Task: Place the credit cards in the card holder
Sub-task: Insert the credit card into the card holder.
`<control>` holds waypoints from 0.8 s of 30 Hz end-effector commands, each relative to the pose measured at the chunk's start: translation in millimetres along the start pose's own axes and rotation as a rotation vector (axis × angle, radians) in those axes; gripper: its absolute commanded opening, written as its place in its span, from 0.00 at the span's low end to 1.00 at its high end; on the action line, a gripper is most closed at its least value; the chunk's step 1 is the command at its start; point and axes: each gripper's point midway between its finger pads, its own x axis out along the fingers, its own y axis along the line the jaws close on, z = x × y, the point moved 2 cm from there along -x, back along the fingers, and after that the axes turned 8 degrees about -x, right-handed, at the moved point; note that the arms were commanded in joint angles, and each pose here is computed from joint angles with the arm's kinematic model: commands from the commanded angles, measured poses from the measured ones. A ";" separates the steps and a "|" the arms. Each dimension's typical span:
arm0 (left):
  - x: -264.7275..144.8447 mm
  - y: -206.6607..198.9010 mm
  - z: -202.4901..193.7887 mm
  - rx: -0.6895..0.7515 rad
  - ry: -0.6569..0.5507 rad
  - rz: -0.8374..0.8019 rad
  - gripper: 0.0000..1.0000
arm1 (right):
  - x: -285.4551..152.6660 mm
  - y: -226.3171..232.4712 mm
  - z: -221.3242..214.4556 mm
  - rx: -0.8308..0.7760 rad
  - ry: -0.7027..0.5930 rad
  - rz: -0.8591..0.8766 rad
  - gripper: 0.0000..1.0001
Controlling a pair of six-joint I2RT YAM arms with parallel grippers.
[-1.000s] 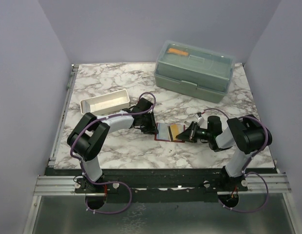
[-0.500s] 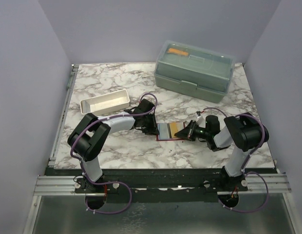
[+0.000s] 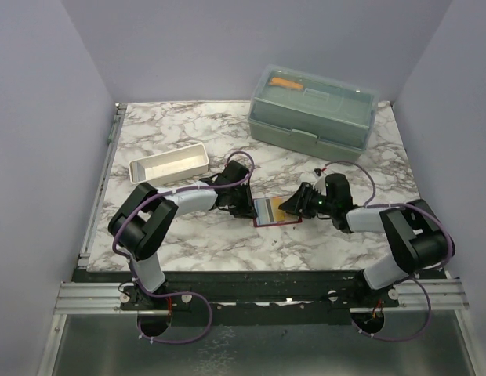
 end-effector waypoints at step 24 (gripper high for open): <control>5.0 24.5 -15.1 0.034 0.049 0.091 0.23 | 30.4 21.3 -17.5 -0.067 0.169 -0.121 0.31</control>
